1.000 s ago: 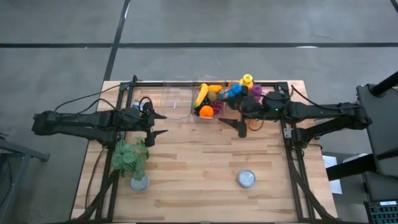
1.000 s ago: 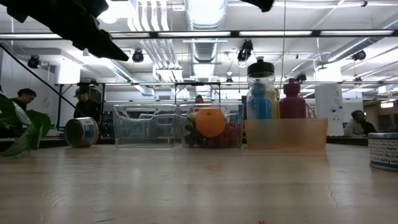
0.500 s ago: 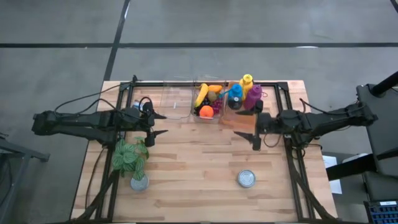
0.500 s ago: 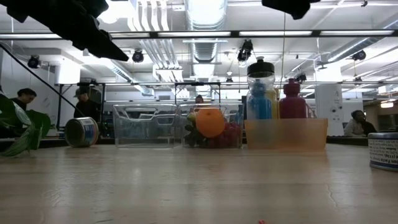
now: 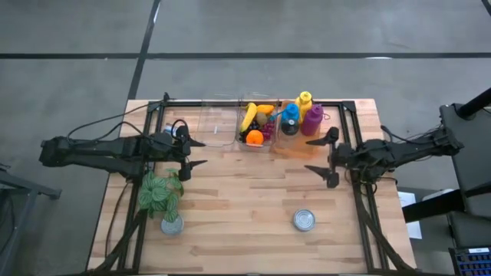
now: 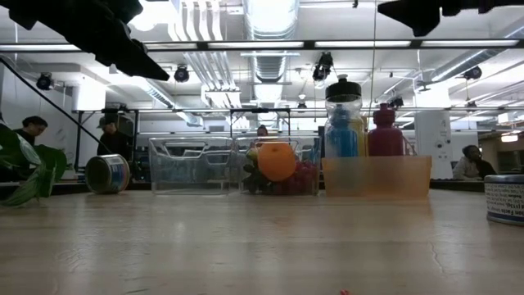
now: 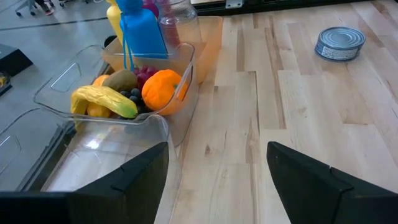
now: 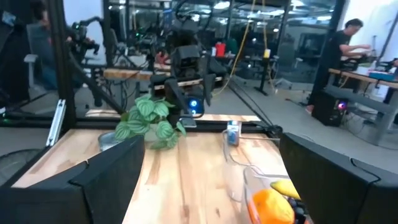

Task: Pick & Place Food Item
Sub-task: Put the blue and pink tuna can into the left transparent bin

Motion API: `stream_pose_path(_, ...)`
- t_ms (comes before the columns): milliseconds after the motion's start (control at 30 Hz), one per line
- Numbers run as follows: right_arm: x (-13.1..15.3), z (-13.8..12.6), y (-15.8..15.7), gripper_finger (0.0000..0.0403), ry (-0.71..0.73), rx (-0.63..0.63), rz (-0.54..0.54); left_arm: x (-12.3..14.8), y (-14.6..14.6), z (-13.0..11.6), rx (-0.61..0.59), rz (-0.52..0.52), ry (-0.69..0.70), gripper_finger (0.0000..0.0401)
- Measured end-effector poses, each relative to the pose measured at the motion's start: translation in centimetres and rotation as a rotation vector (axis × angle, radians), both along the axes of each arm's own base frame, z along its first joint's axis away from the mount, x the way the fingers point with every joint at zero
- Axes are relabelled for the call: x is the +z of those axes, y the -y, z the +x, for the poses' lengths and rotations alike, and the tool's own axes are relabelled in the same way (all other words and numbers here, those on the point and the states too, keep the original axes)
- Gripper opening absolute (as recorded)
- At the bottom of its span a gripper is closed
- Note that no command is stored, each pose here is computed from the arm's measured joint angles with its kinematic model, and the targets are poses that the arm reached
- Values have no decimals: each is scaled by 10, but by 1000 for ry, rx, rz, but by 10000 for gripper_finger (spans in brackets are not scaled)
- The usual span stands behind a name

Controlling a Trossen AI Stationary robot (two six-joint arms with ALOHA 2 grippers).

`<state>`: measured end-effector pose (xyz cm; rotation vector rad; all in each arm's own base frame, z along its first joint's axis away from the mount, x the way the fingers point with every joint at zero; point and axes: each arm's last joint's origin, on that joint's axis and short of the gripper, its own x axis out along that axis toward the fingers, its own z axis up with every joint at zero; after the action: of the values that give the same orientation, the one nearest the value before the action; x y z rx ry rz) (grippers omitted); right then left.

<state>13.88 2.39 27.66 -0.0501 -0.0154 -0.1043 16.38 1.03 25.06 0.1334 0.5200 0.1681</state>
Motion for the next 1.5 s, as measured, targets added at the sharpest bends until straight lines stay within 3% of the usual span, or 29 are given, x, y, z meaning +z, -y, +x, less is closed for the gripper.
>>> stream_pose_path(133,-2,-17,4,371,45,0,11,0,0,0,0,0,0,277)
stream_pose_path(333,-10,-39,10,371,-32,-20,118,0,0,0,0,0,0,277)
stream_pose_path(467,-16,-46,12,371,-62,-28,132,0,0,0,0,0,0,277)
stream_pose_path(1300,-14,-49,13,371,-35,-22,118,0,0,0,0,0,0,277)
stream_pose_path(1500,-14,-49,13,371,-41,-22,66,0,0,0,0,0,0,277)
